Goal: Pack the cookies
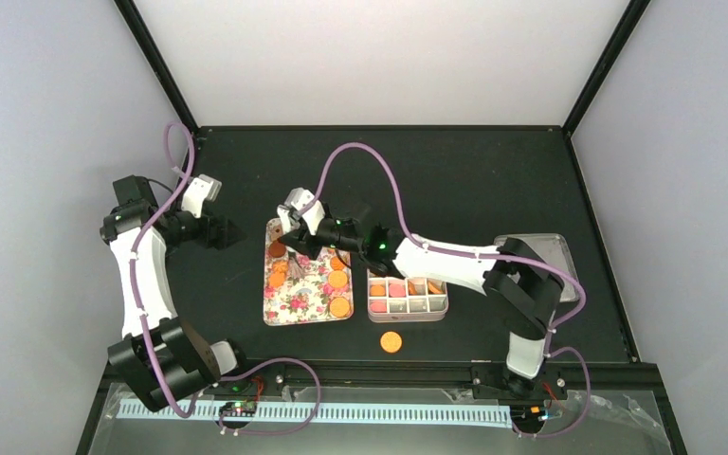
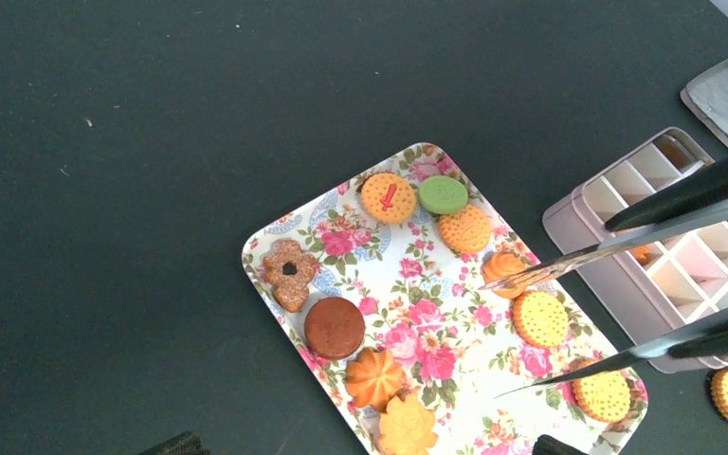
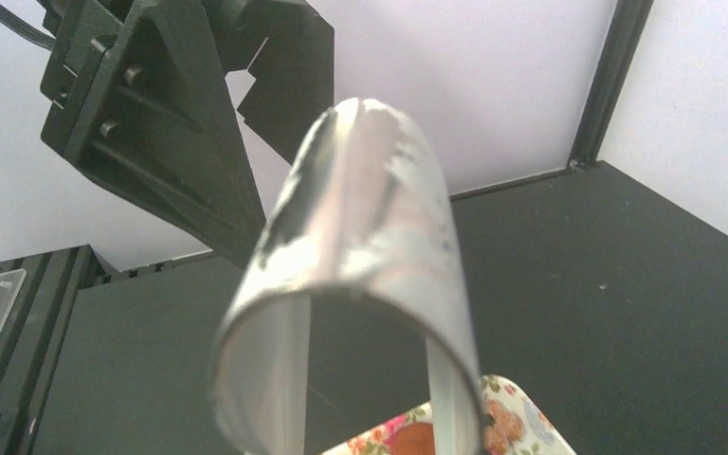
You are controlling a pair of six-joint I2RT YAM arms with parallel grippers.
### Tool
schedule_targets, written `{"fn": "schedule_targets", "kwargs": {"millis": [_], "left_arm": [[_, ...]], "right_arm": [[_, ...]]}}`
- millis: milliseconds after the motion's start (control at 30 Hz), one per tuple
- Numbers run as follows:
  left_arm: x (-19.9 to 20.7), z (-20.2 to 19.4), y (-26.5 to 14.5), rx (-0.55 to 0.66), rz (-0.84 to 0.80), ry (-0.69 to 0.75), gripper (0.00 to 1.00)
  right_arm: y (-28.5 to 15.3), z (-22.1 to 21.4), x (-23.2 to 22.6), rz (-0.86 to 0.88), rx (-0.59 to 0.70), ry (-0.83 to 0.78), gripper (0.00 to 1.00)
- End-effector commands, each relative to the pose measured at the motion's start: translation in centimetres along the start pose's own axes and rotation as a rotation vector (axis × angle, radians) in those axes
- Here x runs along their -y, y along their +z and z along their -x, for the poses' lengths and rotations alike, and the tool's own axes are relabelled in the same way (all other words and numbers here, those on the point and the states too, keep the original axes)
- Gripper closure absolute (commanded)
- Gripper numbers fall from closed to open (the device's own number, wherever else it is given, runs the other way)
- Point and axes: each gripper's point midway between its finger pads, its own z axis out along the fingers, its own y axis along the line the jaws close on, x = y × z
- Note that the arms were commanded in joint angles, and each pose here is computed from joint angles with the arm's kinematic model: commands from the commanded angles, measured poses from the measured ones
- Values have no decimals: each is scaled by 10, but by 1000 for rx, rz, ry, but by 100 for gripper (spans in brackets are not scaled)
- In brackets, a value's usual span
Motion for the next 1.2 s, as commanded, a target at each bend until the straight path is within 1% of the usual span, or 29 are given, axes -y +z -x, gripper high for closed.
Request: {"fn": "schedule_targets", "kwargs": {"millis": [0, 300, 533, 667, 800, 933, 1033, 1167], "left_arm": [[5, 9, -11, 32, 1, -13, 8], [-6, 2, -28, 26, 41, -53, 8], [-9, 4, -38, 31, 45, -53, 8], [-11, 4, -37, 32, 40, -61, 8], [-11, 4, -36, 32, 22, -75, 8], [-8, 4, -36, 36, 15, -63, 8], [-6, 4, -37, 41, 13, -50, 9], [-3, 6, -36, 56, -11, -56, 9]], "right_arm": [[21, 25, -11, 21, 103, -26, 56], [63, 25, -4, 34, 155, 31, 55], [80, 6, -4, 49, 136, 37, 55], [79, -9, -13, 73, 109, 29, 55], [81, -27, -24, 72, 72, -15, 54], [77, -37, -27, 73, 46, -2, 54], [67, -44, -27, 64, 30, 11, 57], [55, -44, -25, 40, 23, 12, 65]]}}
